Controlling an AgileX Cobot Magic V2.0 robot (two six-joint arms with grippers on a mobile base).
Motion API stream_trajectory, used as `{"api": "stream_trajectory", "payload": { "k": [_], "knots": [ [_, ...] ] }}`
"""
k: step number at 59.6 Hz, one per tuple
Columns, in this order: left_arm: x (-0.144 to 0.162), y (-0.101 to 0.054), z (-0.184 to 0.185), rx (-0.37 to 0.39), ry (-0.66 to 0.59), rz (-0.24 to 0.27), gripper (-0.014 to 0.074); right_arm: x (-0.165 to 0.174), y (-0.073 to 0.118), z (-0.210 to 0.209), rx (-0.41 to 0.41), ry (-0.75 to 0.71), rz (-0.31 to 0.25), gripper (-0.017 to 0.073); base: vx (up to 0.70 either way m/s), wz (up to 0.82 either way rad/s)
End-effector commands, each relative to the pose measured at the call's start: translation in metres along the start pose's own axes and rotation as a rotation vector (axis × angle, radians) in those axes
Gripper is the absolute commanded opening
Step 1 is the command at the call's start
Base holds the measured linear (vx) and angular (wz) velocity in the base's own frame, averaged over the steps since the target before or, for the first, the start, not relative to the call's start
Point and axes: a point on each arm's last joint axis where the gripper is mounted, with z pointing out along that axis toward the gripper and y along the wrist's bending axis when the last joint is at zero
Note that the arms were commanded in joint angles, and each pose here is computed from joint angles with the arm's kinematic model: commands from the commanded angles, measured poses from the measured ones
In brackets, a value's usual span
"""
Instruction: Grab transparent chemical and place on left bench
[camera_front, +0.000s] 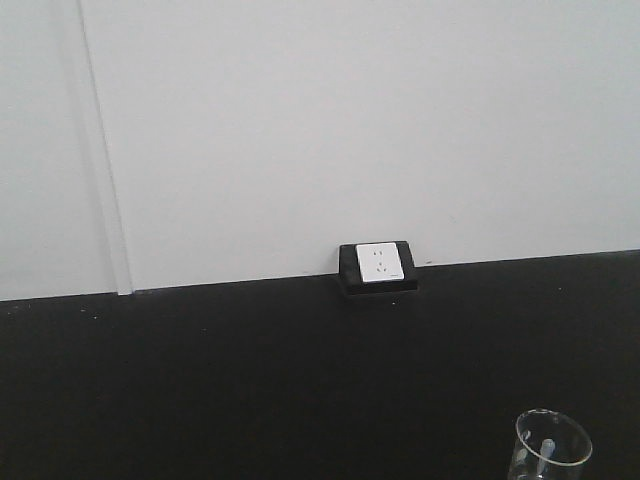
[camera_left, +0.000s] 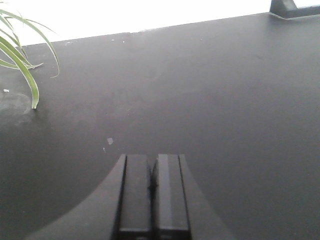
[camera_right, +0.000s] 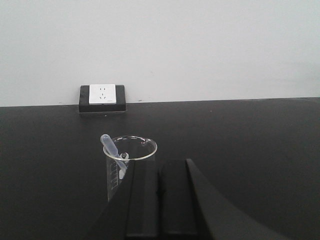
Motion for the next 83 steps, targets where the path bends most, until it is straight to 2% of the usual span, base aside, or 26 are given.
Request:
{"api": "stream_trajectory", "payload": {
  "k": [1,59,68,83],
  "knots": [
    [-0.003,0.0,-0.001,-0.002,-0.081,-0.009,-0.0003,-0.006,0.0,-0.001,-0.002,-0.082,-0.017,-0.0004,0.0,0.0],
    [-0.003,0.0,-0.001,-0.002,-0.081,-0.009,-0.0003,-0.008,0.001,-0.001,-0.005,-0.113,-0.006,-0.0004,0.0,0.0],
    [-0.003,0.0,-0.001,-0.002,-0.081,-0.009,-0.0003,-0.027,0.002,-0.003,-0.021,-0.264,0.016,-0.0004,0.0,0.0],
    [-0.003,0.0,-0.001,-0.002,-0.081,-0.009,-0.0003,-0.087,0.0,0.021,-0.025,-0.191,-0.038,-0.0001,0.0,0.0]
  ]
}}
